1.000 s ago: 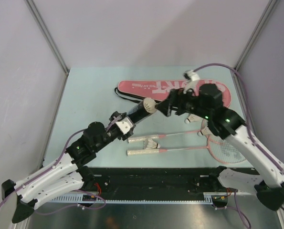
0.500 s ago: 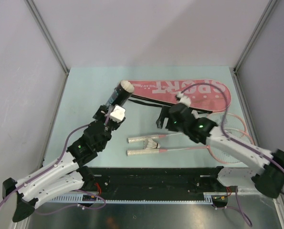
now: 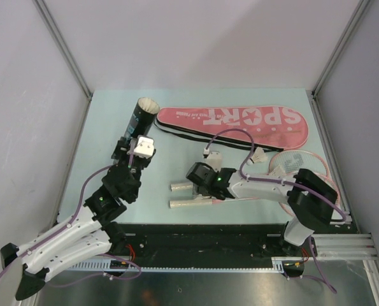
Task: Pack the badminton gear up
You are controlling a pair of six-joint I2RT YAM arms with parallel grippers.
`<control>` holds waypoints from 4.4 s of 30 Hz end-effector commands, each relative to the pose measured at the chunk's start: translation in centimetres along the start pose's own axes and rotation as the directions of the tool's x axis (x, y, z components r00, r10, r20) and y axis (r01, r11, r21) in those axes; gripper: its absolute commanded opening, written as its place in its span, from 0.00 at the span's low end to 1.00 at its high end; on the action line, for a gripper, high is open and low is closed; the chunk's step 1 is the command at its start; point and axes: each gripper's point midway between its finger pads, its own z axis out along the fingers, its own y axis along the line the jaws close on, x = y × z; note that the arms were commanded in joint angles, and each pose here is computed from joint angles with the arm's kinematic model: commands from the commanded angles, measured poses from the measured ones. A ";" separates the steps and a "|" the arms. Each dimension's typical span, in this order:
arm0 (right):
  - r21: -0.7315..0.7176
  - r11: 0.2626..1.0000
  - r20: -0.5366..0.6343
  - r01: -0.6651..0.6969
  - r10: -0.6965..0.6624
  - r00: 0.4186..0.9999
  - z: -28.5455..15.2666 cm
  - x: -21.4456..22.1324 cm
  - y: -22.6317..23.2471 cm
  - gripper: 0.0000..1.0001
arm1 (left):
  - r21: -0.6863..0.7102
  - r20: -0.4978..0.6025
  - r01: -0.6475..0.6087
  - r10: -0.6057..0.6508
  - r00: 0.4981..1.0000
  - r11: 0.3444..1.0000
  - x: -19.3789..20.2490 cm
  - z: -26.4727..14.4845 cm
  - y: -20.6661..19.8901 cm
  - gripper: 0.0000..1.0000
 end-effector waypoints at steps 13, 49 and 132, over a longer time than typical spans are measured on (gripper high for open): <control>0.213 0.965 0.126 0.151 -0.180 0.976 -0.4 -2.7 -0.8 0.22 | -0.022 0.084 0.076 -0.074 0.994 0.997 -2.7 -0.3 1.4 0.16; -0.840 0.465 0.423 0.280 0.236 0.875 -31.7 -20.8 2.1 0.00 | 0.752 0.256 -0.100 -0.148 0.955 0.652 -5.0 -5.3 -14.4 0.18; 0.134 0.919 0.388 -0.371 0.296 0.873 -7.6 -17.3 -29.7 0.93 | 0.627 0.232 -0.072 -0.098 0.968 0.776 -4.9 -3.6 -12.0 0.16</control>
